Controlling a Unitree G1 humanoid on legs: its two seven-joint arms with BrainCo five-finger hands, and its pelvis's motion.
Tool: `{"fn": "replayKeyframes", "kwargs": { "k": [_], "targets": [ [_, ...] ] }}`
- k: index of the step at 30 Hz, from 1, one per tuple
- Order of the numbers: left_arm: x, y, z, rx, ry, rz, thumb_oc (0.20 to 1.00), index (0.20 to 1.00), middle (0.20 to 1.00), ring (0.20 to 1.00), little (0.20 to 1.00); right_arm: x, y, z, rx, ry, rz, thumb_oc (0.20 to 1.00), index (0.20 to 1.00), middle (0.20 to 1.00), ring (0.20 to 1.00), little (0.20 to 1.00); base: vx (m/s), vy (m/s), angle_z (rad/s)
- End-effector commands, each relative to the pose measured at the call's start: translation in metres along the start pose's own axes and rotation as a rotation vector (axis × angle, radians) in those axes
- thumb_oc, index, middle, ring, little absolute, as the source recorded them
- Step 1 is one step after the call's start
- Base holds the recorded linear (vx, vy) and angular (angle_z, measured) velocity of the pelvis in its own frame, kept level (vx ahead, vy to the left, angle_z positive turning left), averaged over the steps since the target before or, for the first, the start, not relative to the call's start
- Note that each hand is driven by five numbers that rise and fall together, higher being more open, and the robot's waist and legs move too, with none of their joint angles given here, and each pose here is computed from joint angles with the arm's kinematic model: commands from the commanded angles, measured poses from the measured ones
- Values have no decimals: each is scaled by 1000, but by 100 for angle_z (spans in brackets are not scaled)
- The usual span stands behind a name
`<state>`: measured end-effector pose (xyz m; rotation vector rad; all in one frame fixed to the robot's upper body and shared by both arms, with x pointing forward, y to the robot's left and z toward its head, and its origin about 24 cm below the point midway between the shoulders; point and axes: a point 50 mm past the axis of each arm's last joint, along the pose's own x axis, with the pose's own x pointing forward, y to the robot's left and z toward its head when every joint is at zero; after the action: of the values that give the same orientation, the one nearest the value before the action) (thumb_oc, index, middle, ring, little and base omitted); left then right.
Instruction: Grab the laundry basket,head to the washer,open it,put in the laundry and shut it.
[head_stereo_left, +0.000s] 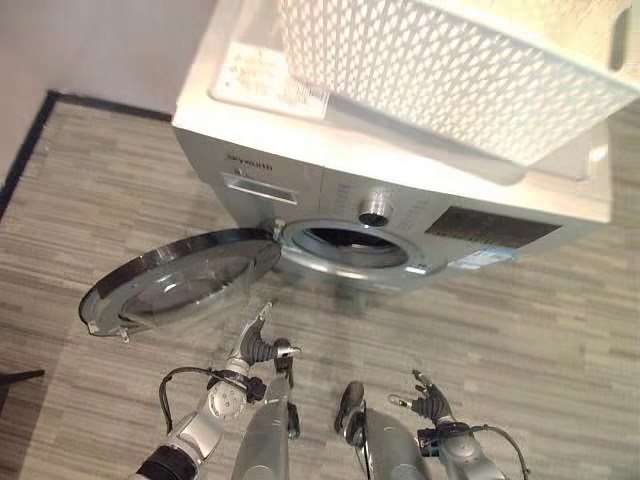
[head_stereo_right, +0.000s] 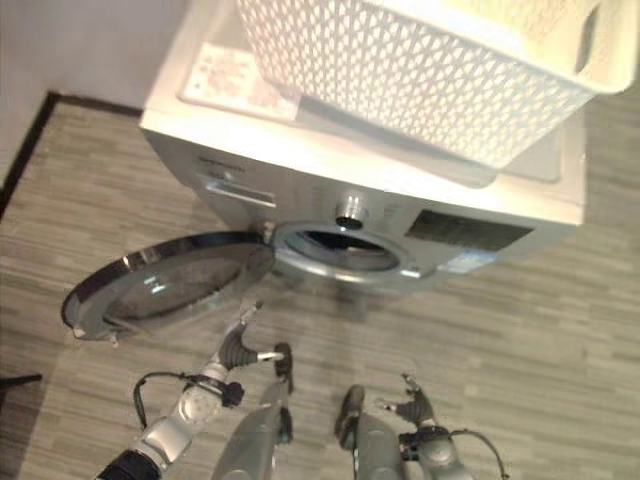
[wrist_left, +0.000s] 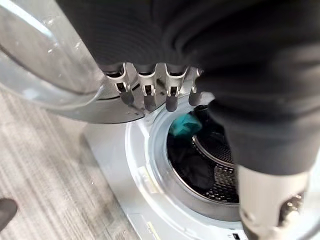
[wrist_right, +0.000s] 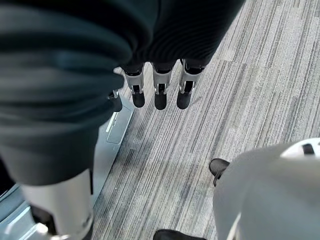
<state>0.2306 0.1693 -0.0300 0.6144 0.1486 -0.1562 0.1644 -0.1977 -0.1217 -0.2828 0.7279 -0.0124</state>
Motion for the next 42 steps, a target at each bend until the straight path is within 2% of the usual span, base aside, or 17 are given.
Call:
{"fn": "replayKeyframes", "kwargs": {
  "k": [1,7,12,24,26,32,39,42],
  "targets": [
    [12,19,13,-29,-61,103,1000,1000,1000,1000,1000,-2,-22,-4,-9,6,-49,1000,1000,1000,1000,1000,-6,0,22],
    [-5,40,0,-26,-28,223,1000,1000,1000,1000,1000,-4,-24,-15,-5,65,-74,1000,1000,1000,1000,1000,198,141,46],
    [-20,56,-4,-1,-17,278,1000,1000,1000,1000,1000,0,-11,-24,-23,148,-46,1000,1000,1000,1000,1000,223,262,-1],
    [-7,87,8,198,-73,380,1000,1000,1000,1000,1000,0,4,-26,27,182,-28,1000,1000,1000,1000,1000,91,-2,39],
    [1,101,14,309,-86,414,1000,1000,1000,1000,1000,1,7,-26,28,190,-14,1000,1000,1000,1000,1000,61,-117,50],
    [-10,127,4,363,-30,507,1000,1000,1000,1000,1000,2,14,-22,-10,177,27,1000,1000,1000,1000,1000,-9,-141,-8],
    [-11,121,-18,312,71,490,1000,1000,1000,1000,1000,4,7,-19,-47,161,28,1000,1000,1000,1000,1000,-153,-247,-12],
    [7,114,-15,266,80,489,1000,1000,1000,1000,1000,12,-11,-8,-122,131,-12,1000,1000,1000,1000,1000,-313,-132,14]
  ]
}}
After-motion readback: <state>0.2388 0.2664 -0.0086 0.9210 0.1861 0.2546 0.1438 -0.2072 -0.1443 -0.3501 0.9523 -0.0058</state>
